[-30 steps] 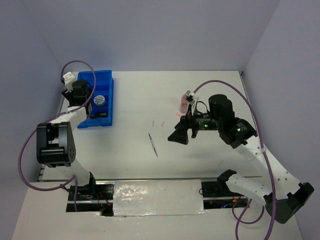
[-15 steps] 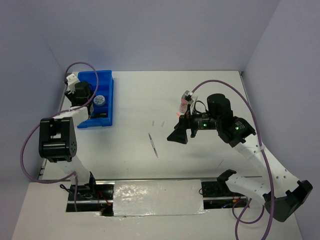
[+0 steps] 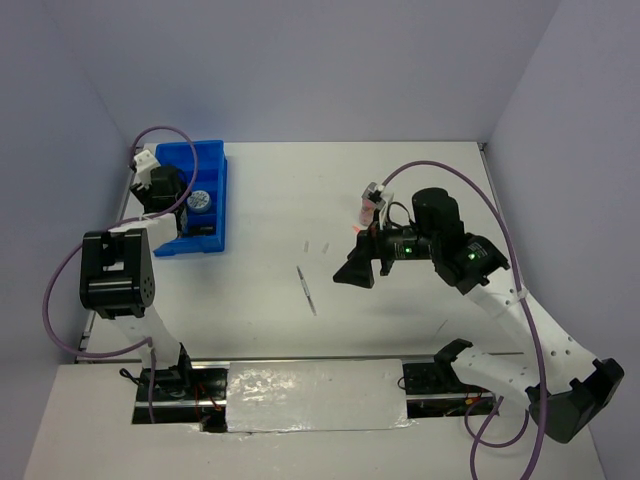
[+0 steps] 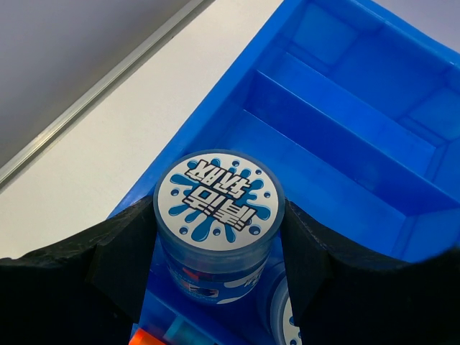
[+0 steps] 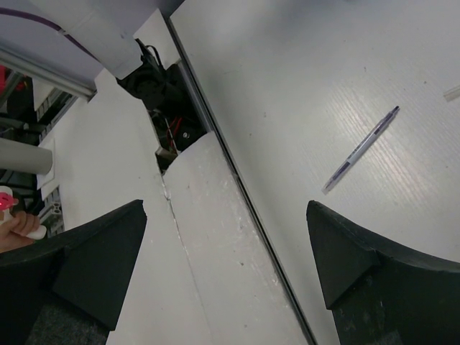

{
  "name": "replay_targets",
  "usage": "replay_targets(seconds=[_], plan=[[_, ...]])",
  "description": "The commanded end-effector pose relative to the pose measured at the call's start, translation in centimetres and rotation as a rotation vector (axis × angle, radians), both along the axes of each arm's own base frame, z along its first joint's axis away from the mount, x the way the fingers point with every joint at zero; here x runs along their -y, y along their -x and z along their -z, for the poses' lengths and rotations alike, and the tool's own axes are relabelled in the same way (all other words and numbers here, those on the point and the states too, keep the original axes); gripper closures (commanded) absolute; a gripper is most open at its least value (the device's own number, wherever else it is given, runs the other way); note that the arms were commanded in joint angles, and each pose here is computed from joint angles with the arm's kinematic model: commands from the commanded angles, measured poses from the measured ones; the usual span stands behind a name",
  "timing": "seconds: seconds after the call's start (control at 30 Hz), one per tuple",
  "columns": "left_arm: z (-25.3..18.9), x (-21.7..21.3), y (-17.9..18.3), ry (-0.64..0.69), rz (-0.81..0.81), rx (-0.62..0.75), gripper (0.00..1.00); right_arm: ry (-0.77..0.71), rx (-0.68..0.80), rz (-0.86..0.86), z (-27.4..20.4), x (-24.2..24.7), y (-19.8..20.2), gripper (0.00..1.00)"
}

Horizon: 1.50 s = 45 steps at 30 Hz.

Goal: Sort the stationery into containers
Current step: Place the stationery in the storage box, then pick up the pen from the center of the board.

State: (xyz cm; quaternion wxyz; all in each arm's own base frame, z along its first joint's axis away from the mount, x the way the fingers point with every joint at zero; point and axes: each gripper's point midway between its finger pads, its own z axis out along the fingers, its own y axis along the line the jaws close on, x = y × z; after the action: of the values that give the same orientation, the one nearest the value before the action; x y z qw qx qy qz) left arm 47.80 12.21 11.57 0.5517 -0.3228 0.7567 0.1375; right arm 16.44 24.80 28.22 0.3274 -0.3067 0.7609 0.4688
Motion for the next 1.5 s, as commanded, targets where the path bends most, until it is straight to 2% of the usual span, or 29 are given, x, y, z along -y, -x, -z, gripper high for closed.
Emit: replay_targets(seconds=[0.0, 0.13, 0.17, 0.23, 0.27, 0.33, 0.43, 0.6, 0.63, 0.67, 0.73, 0.77, 0.8, 0.83, 0.87, 0.9, 0.93, 1.03, 1.13, 1.2, 1.23, 1.27, 1.37, 1.4, 1.47], plan=[[-2.1, -0.3, -1.2, -0.015, 0.008, 0.096, 0.67, -0.025, 0.020, -0.021, -0.7, -0.6, 0.0, 0.00], [-2.1, 0.0, -1.0, -0.003, 0.016, 0.100, 0.47, -0.023, 0.021, -0.025, -0.8, -0.8, -0.1, 0.00], [-1.7, -0.1, -0.7, 0.001, 0.010, 0.096, 0.37, -0.023, 0.025, -0.024, -0.9, -0.8, -0.2, 0.00], [-2.0, -0.1, -0.5, 0.005, 0.005, 0.101, 0.29, -0.027, 0.025, -0.026, -1.0, -0.9, -0.2, 0.00], [-2.0, 0.0, -0.3, 0.009, 0.005, 0.100, 0.21, -0.028, 0.027, -0.021, -1.1, -0.9, -0.3, 0.00], [-2.2, -0.2, 0.2, 0.007, -0.010, 0.088, 0.16, -0.032, 0.033, -0.022, -1.2, -1.0, -0.3, 0.00], [-3.5, -0.1, 0.4, 0.005, -0.010, 0.104, 0.01, -0.048, 0.048, -0.010, -1.6, -1.0, -0.4, 0.00], [-5.6, 0.4, 1.0, 0.017, 0.013, 0.119, 0.01, -0.062, 0.051, 0.028, -1.9, -1.1, -1.0, 0.00], [-7.8, 0.5, 0.8, 0.017, 0.019, 0.154, 0.01, -0.052, 0.043, 0.053, -1.5, -1.0, -1.5, 0.00], [-7.5, 0.7, 1.4, 0.027, 0.019, 0.102, 0.01, -0.037, 0.025, 0.081, -1.0, -0.9, -1.9, 0.00], [-9.2, 1.0, 1.9, 0.042, 0.015, 0.073, 0.01, 0.059, -0.032, 0.175, 1.7, -0.6, -3.6, 0.00], [-11.7, 1.3, 1.5, 0.058, 0.014, 0.101, 0.01, 0.104, -0.052, 0.201, 2.8, -0.5, -4.0, 0.00], [-10.9, 1.9, 2.6, 0.090, 0.032, 0.014, 0.01, 0.194, -0.065, 0.261, 4.9, -0.6, -5.1, 0.00], [-13.6, 2.3, 2.5, 0.121, 0.033, 0.050, 0.01, 0.246, -0.077, 0.288, 5.9, -0.4, -5.4, 0.00], [-14.1, 2.8, 3.0, 0.144, 0.043, 0.031, 0.01, 0.284, -0.082, 0.311, 6.6, -0.6, -5.6, 0.00], [-13.3, 3.6, 4.5, 0.189, 0.059, -0.055, 0.01, 0.358, -0.084, 0.384, 8.2, -0.3, -6.9, 0.00], [-15.1, 4.1, 4.7, 0.228, 0.058, -0.038, 0.01, 0.389, -0.102, 0.396, 9.0, -0.7, -6.6, 0.00], [-15.0, 6.6, 7.5, 0.314, 0.106, -0.117, 0.01, 0.456, -0.086, 0.407, 10.9, -2.3, -6.8, 0.01], [-14.8, 8.8, 10.4, 0.362, 0.164, -0.149, 0.01, 0.521, -0.091, 0.390, 13.4, -4.3, -6.6, 0.06], [-15.0, 9.9, 12.7, 0.377, 0.218, -0.160, 0.01, 0.566, -0.108, 0.393, 15.5, -5.3, -6.9, 0.17], [-15.0, 10.1, 13.4, 0.378, 0.234, -0.164, 0.01, 0.575, -0.117, 0.392, 16.2, -5.5, -7.1, 0.17], [-15.2, 10.5, 14.1, 0.381, 0.256, -0.167, 0.01, 0.604, -0.127, 0.388, 17.5, -5.9, -7.1, 0.26], [-15.4, 11.7, 16.4, 0.386, 0.335, -0.197, 0.01, 0.619, -0.142, 0.397, 18.9, -6.9, -7.5, 0.29], [-15.8, 11.7, 17.1, 0.370, 0.351, -0.202, 0.01, 0.615, -0.137, 0.403, 18.9, -7.3, -7.6, 0.29], [-15.8, 11.5, 18.6, 0.350, 0.351, -0.223, 0.01, 0.636, -0.131, 0.402, 19.6, -8.1, -7.7, 0.09]])
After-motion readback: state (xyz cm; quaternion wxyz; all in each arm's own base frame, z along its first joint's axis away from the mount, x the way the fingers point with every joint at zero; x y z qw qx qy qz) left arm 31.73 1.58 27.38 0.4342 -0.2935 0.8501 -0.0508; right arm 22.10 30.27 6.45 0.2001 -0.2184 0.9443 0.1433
